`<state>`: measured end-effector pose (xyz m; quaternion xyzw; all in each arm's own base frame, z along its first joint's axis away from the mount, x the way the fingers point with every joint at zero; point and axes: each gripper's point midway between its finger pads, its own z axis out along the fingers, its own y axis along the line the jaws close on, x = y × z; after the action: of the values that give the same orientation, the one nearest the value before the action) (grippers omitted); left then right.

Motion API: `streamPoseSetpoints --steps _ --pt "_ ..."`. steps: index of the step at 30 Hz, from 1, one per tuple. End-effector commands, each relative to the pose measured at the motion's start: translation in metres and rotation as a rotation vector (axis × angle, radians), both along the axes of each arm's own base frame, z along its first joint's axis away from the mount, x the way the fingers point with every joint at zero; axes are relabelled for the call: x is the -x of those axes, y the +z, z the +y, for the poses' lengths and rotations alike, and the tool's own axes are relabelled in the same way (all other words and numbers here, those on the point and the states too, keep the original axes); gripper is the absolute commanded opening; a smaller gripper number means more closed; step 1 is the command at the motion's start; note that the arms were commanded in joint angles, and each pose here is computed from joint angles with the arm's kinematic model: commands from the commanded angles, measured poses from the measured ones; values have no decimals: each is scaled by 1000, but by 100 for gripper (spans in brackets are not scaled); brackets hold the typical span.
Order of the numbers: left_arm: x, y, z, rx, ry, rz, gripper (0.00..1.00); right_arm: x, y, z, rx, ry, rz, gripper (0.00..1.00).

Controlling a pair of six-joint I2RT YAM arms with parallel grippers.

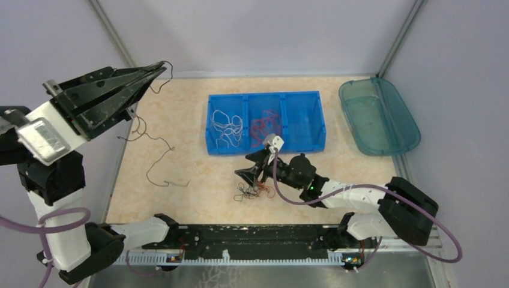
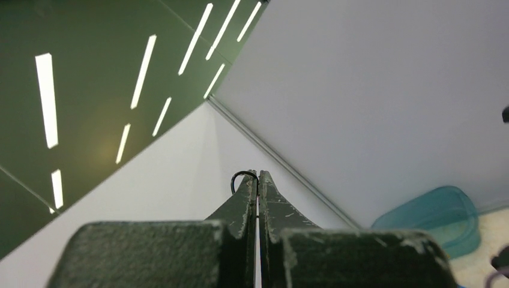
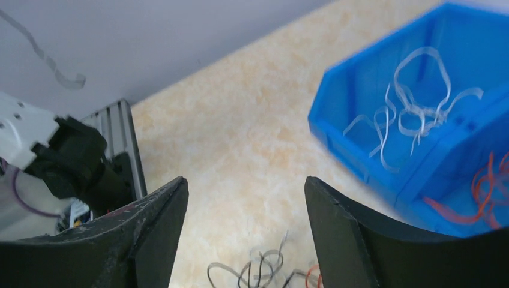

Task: Untangle the cables
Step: Untie the cable, then place the cable in the bin.

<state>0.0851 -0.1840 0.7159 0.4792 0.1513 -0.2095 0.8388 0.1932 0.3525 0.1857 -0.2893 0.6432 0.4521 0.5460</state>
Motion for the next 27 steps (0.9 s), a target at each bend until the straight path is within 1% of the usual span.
streamPoseSetpoints --steps 1,5,7,8,9,10,12,14,16,18,21,22,23,24,25,27 --pt "-21 -30 -17 -68 -29 117 0 -1 126 3 -207 -1 -226 76" --pt "-27 -57 -26 -106 -72 201 0 16 203 10 -285 101 -368 81" --pt "-30 -68 -30 -122 -89 230 0 28 227 18 -313 184 -409 81" --pt "-29 -70 -30 -119 -96 238 0 32 235 23 -322 216 -422 84" --pt "-31 -74 -31 -119 -101 248 0 33 240 29 -324 241 -430 90" --pt "-31 -75 -32 -118 -106 252 0 34 248 33 -332 255 -444 91" --pt "-33 -78 -34 -120 -114 263 0 33 250 43 -324 283 -456 91" --pt "-34 -78 -35 -121 -118 267 0 30 241 56 -294 316 -443 91" --pt "-35 -78 -36 -120 -121 271 0 29 231 68 -272 355 -422 88" --pt "-36 -78 -36 -119 -124 272 0 26 218 81 -238 384 -379 80" --pt "-35 -79 -37 -118 -131 273 0 8 199 93 -176 336 -337 65" --pt "-35 -80 -37 -118 -133 275 0 2 197 94 -168 313 -337 58" --pt "-34 -80 -37 -118 -134 275 0 -3 197 93 -168 281 -339 49" --pt "-34 -81 -37 -120 -136 278 0 -8 198 91 -172 250 -345 37" --pt "-34 -82 -37 -120 -134 279 0 -10 202 88 -183 227 -361 23" --pt "-33 -85 -36 -122 -135 283 0 -13 204 82 -190 192 -375 5"
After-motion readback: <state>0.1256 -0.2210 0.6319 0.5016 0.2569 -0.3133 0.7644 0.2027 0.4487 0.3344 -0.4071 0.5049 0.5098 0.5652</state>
